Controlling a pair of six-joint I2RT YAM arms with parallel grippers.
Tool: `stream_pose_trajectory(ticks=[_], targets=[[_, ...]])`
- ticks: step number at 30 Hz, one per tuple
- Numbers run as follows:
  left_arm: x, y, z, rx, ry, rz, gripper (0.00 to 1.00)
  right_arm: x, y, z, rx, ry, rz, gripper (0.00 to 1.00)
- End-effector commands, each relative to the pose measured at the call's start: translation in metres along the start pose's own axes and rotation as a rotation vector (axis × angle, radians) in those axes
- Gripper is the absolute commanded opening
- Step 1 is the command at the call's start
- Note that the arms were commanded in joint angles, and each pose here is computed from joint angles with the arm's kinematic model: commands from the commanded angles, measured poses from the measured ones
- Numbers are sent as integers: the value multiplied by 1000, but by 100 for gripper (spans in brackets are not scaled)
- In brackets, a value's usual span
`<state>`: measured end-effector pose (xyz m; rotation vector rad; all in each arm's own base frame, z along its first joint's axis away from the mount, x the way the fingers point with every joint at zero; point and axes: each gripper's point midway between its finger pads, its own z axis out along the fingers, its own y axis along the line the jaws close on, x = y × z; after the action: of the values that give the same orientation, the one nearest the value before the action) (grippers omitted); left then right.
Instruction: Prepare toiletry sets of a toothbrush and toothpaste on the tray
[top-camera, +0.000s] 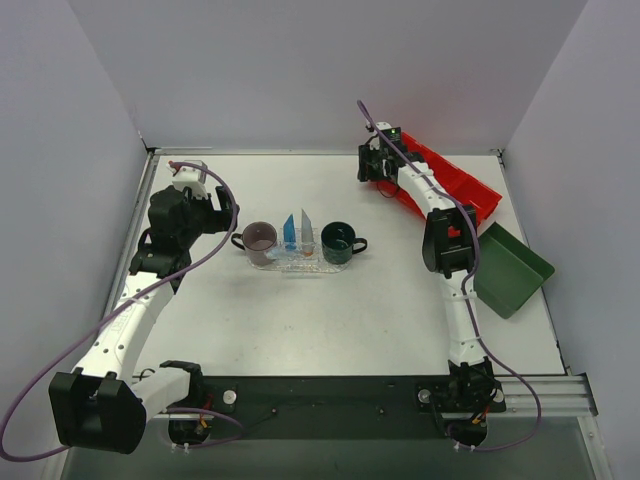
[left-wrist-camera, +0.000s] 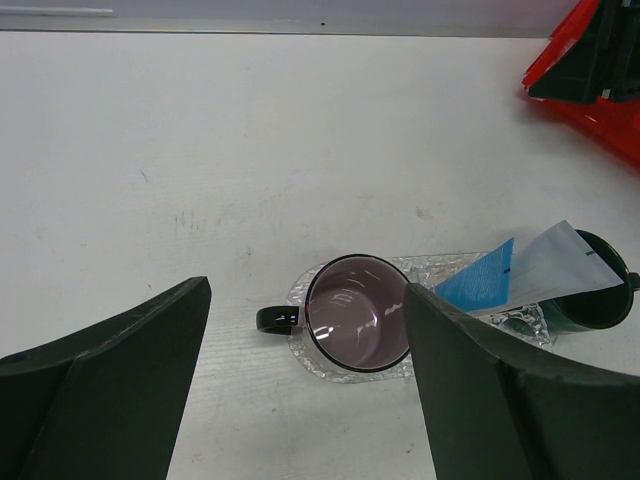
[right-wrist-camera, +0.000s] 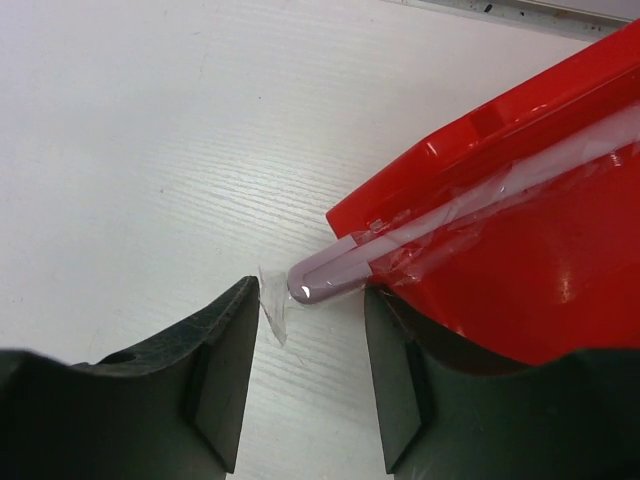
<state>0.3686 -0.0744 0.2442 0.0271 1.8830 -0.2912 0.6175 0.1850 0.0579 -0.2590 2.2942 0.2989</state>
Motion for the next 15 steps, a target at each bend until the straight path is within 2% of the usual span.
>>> stream_pose_trajectory(ticks=[1,7,15], targets=[[-19,-3,0,12,-59,8,88,-16,1,-3,5,-38,-3,39],[-18,-3,1,13,-58,10,88,-11,2,-5,7,-38,15,27],[-19,-4,1,16,-59,8,88,-26,2,-34,24,-89,24,15]])
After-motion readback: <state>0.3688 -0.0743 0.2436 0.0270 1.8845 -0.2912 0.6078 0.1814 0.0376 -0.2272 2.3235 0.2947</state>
